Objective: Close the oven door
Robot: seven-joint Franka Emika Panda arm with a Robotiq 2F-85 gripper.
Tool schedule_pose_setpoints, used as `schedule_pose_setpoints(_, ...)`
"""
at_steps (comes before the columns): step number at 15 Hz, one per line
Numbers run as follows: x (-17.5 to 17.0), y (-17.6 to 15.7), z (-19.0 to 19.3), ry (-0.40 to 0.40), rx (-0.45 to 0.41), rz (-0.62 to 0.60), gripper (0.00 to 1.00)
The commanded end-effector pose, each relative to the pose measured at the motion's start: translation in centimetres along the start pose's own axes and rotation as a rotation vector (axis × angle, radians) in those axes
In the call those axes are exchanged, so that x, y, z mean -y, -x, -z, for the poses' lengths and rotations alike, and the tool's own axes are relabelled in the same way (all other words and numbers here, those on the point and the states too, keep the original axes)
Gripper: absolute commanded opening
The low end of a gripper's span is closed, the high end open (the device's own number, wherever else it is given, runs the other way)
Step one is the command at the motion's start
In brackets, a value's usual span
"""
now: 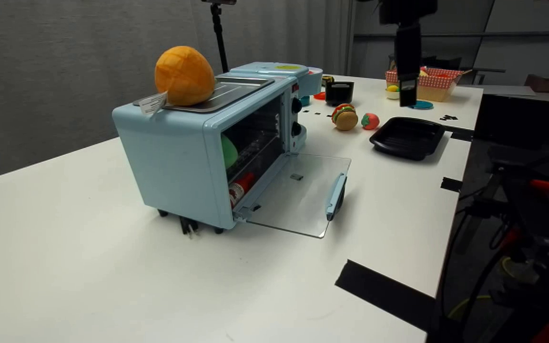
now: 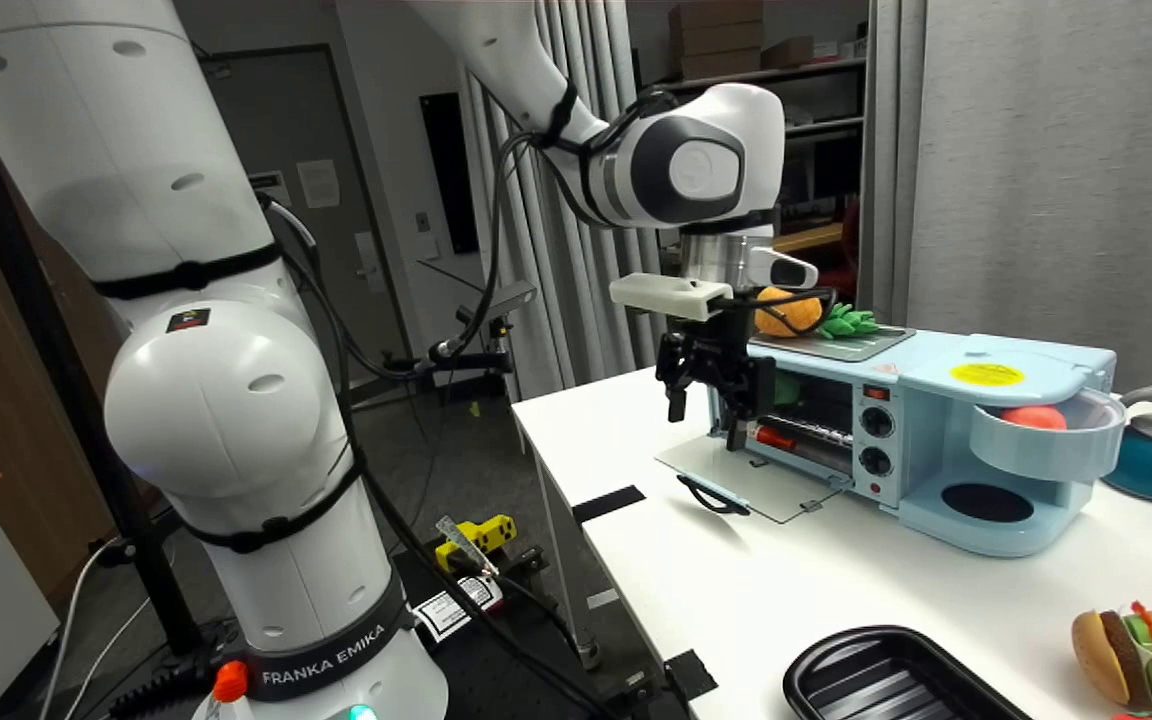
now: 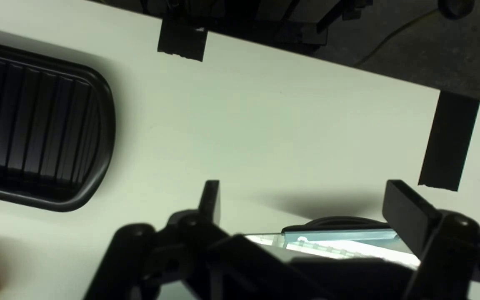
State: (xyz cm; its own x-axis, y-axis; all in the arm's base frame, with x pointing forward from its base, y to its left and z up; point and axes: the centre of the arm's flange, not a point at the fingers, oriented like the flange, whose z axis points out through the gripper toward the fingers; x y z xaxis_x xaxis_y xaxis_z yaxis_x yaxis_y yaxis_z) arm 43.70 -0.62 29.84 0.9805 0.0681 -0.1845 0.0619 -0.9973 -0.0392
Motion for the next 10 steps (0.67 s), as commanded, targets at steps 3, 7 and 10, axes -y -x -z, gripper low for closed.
schedule_pose_setpoints(3, -1.1, -3.2, -1.8, -0.043, -0.018, -0.041, 1.0)
schedule_pose_setpoints(7, -0.5, -2.1, -1.9, -0.021, -0.001, -0.028, 1.0)
schedule_pose_setpoints(10, -0.5, -2.1, -1.9, -0.021, -0.001, -0.027, 1.0)
